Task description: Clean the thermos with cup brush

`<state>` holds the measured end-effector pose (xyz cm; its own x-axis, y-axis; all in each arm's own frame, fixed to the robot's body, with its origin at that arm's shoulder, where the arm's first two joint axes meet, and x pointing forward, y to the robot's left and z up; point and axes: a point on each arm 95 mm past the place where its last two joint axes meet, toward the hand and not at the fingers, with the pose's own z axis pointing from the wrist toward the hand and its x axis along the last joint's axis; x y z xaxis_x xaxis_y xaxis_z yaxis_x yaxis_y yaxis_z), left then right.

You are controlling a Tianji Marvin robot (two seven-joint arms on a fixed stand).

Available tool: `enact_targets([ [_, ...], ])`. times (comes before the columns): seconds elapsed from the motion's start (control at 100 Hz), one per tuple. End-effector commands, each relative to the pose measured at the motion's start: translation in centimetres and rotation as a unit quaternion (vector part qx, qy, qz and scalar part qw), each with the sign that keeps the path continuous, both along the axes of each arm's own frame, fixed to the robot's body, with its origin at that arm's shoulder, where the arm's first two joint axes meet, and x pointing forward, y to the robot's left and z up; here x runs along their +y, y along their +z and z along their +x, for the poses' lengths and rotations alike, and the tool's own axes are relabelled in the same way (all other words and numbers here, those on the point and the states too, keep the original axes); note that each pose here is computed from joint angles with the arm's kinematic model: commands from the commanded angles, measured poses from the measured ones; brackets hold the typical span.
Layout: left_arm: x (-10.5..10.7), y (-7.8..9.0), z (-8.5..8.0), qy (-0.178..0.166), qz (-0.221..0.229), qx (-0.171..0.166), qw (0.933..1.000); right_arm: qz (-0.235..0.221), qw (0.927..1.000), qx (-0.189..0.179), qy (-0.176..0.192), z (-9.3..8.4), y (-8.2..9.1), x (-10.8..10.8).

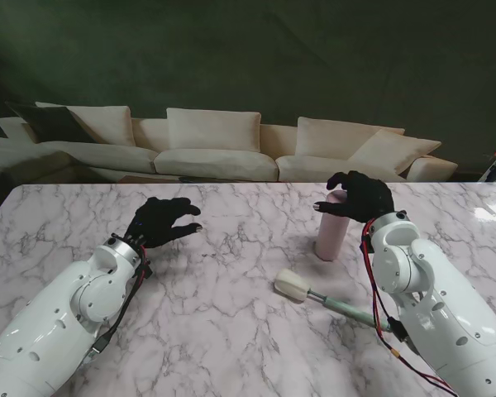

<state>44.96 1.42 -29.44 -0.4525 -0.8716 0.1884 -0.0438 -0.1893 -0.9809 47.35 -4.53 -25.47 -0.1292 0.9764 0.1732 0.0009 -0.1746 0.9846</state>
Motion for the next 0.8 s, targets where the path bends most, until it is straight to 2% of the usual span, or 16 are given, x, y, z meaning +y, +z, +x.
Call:
enact_targets([
  [0.0, -0.2, -0.2, 0.0, -0.002, 0.000, 0.006, 1.0000, -0.004, 0.9999, -0.015, 0.003, -0.1, 0.6, 0.1],
  [0.28, -0.3, 0.2, 0.1, -0.003, -0.010, 0.002, 0.9999, -0.023, 0.9990, -0.037, 0.008, -0.4, 1.9, -0.2],
  [0.41, -0.5, 0.8, -0.2, -0.005, -0.034, 0.000, 0.9994, -0.039, 0.9965, -0.072, 0.017, -0.9, 3.0, -0.1],
  [0.5, -0.5, 1.4, -0.6, -0.006, -0.051, -0.004, 0.9987, -0.058, 0.9919, -0.107, 0.035, -1.6, 4.0, 0.3],
  [0.56, -0.5, 1.9, -1.0, -0.008, -0.061, -0.013, 0.9980, -0.054, 0.9888, -0.130, 0.050, -2.2, 4.6, 0.8],
  [0.68, -0.7, 2.7, -1.9, -0.020, -0.094, -0.028, 0.9950, -0.011, 0.9810, -0.172, 0.090, -3.7, 6.2, 2.9],
  [0.79, -0.9, 3.4, -2.8, -0.036, -0.130, -0.039, 0.9901, 0.029, 0.9689, -0.206, 0.134, -5.6, 7.2, 5.3],
])
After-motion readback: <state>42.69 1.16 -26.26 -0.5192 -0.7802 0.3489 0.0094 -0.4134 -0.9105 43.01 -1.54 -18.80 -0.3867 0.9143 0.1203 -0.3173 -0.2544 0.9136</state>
